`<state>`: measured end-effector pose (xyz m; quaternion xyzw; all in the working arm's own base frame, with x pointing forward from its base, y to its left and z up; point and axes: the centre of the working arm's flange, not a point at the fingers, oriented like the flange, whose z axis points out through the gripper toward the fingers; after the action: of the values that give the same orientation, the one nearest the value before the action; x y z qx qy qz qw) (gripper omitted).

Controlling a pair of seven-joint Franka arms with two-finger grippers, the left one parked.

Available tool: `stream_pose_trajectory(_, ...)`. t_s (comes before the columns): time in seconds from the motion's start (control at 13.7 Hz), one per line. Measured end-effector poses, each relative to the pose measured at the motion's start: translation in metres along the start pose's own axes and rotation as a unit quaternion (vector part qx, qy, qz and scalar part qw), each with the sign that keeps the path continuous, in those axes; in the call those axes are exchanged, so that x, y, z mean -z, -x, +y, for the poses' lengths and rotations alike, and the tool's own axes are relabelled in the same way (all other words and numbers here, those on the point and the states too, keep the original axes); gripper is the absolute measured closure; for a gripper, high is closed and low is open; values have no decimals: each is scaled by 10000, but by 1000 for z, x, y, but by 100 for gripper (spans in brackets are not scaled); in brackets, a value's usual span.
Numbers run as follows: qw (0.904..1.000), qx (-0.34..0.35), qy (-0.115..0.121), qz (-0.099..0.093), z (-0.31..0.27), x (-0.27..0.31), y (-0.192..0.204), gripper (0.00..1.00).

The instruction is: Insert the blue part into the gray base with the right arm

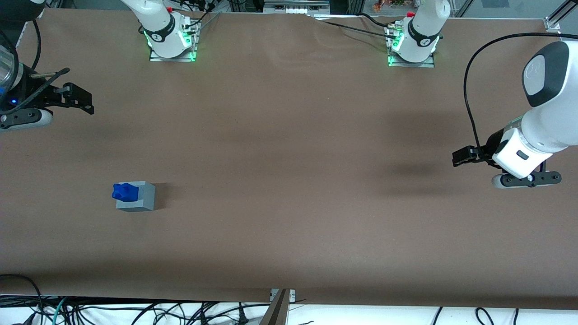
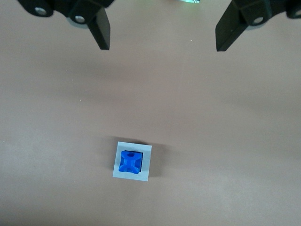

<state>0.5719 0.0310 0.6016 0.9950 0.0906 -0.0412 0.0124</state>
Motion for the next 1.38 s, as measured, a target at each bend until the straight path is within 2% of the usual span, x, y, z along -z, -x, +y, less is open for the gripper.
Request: stream_pose_trajectory(1.38, 10000, 6, -10, -95, 0, -2, 2, 0)
